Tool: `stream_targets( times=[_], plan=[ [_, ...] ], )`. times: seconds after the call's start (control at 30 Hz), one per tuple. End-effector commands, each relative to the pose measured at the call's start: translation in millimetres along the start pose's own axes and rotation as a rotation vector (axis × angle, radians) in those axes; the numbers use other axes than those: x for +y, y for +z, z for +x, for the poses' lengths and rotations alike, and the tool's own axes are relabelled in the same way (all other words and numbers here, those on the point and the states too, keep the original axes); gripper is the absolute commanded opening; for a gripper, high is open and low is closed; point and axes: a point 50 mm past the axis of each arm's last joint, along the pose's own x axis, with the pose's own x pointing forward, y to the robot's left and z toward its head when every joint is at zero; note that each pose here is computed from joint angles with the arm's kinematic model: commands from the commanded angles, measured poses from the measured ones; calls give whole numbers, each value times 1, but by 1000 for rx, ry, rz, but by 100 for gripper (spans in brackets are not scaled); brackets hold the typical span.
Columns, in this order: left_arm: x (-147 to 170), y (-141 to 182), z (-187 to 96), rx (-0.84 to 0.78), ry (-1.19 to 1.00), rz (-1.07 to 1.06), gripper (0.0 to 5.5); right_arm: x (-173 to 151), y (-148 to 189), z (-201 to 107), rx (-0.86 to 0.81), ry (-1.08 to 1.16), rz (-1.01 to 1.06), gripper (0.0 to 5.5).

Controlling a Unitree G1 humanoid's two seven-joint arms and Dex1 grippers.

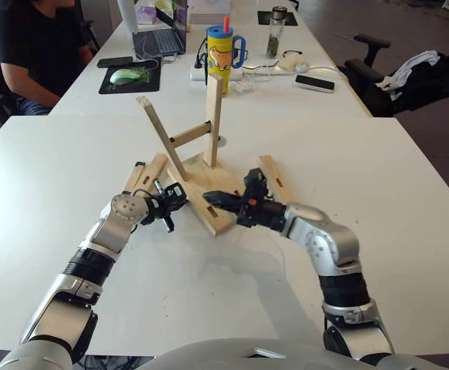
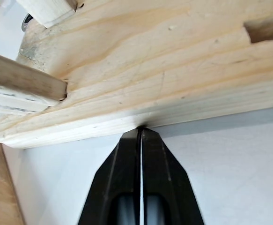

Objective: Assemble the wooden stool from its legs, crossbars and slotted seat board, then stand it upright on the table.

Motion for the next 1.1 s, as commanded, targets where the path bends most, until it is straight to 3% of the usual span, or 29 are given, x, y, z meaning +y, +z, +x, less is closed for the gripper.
stream_targets(
  times=[0.03, 0.1, 0.2, 0.43, 0.63, 0.8, 0.93, 1.1],
  plan=[
    [12, -3, -6, 14, 20, -5, 3, -42, 13, -13, 21, -423, -64, 0],
    [15, -5, -8, 20, 26, -8, 3, -64, -5, -19, 150, -589, -131, 0],
    [19, -4, -7, 21, 38, -3, 3, -81, -37, -20, 313, -646, -165, 0],
    [18, 9, 5, -16, 41, 12, 3, -62, -80, -14, 461, -484, -168, 0],
    [6, 8, 37, 10, -39, 22, 3, -49, -86, -24, 491, -441, -159, 0],
    [-5, 1, 48, 14, -92, 21, 3, -42, -86, -15, 491, -399, -160, 0],
    [-2, 1, 44, -8, -79, -1, 3, -42, -82, -15, 493, -413, -199, 0],
    [4, -10, 23, 4, -62, -7, 3, -37, -53, -18, 405, -428, -257, 0]
  ],
)
